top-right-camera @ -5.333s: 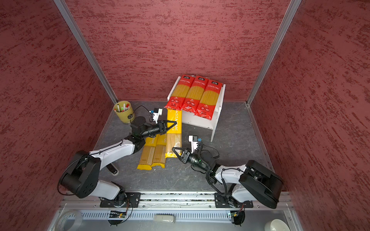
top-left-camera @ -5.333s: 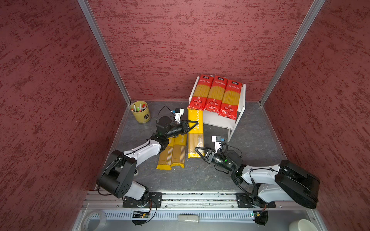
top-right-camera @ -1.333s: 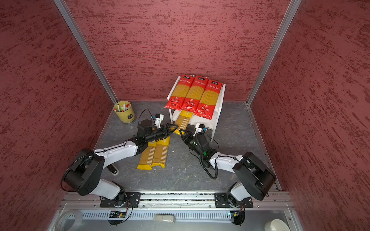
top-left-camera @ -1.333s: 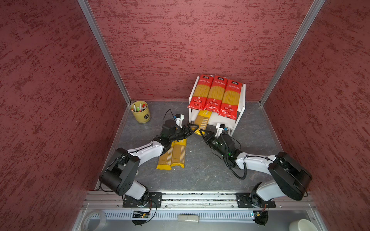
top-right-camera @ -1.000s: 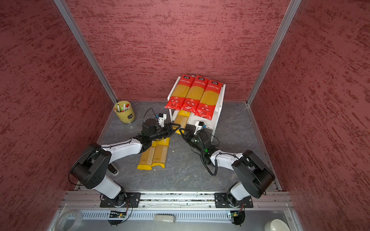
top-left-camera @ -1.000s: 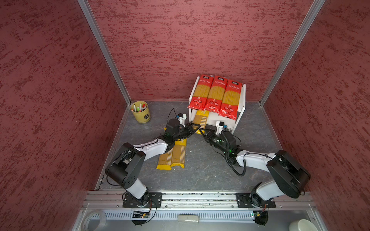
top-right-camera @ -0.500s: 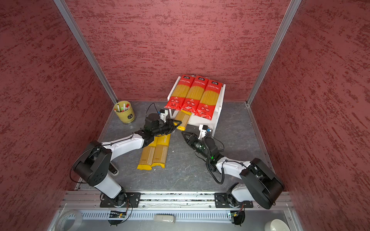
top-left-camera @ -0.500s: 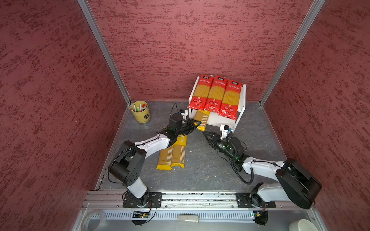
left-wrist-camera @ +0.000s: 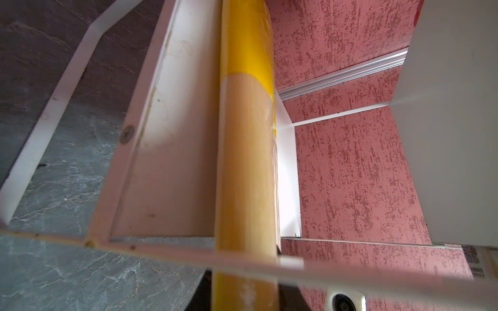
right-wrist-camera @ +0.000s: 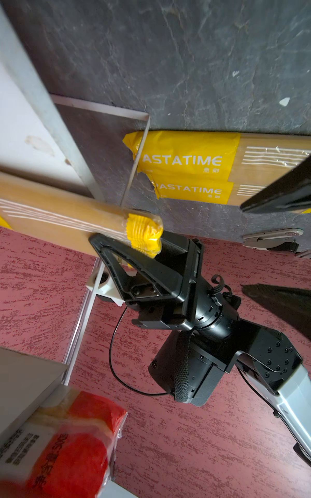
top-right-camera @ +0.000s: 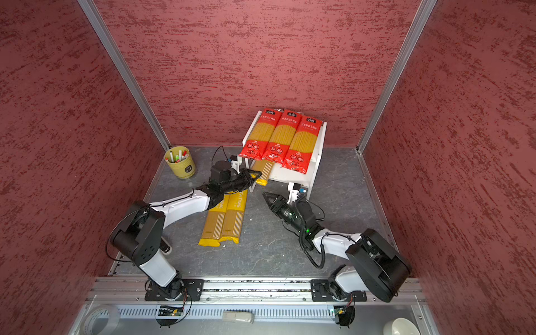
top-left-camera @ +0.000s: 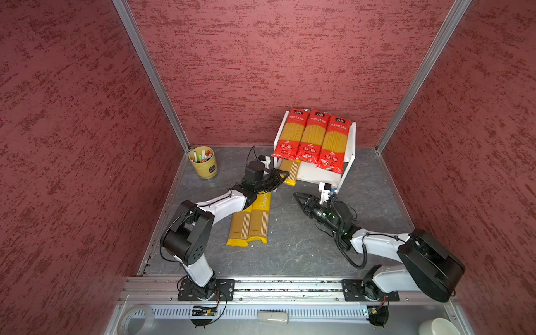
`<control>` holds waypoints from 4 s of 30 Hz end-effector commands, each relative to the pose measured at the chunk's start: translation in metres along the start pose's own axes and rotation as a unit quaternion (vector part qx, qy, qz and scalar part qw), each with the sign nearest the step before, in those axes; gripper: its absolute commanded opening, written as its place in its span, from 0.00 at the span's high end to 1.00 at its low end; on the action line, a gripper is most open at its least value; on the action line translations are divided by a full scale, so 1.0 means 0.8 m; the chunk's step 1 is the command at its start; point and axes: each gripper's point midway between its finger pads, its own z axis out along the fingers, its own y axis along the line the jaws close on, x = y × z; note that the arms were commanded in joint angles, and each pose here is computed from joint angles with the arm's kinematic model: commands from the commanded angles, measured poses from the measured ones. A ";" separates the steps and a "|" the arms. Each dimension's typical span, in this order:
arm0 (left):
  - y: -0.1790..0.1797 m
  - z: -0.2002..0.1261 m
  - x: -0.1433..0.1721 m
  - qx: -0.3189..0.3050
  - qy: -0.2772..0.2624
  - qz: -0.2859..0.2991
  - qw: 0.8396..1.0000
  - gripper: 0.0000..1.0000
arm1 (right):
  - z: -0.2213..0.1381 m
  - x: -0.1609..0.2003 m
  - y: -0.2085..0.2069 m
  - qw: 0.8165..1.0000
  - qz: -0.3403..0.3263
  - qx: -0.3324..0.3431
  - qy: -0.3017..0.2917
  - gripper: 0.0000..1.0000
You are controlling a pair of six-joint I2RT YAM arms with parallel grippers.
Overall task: Arrange pasta packages on shelves
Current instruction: Place the pasta bag on the shelf, then pick up the pasta bag from the center of the table.
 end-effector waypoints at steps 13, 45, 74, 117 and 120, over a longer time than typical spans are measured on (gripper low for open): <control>-0.017 -0.032 0.026 0.041 -0.003 0.009 0.999 0.41 | -0.032 0.008 -0.022 0.999 -0.009 0.044 0.002 0.53; 0.011 -0.038 0.004 0.012 -0.019 -0.002 1.000 0.48 | -0.017 0.047 -0.053 0.995 -0.005 0.092 0.033 0.53; 0.213 -0.173 0.084 -0.250 -0.018 -0.012 0.968 0.53 | 0.081 0.146 -0.152 0.945 0.026 0.321 0.050 0.50; 0.108 -0.228 0.013 -0.128 -0.090 0.018 0.987 0.59 | 0.083 0.163 0.030 0.961 -0.218 0.015 0.169 1.00; 0.089 -0.229 0.009 -0.098 -0.100 0.031 0.990 0.53 | 0.066 0.155 0.054 0.961 -0.231 -0.027 0.152 1.00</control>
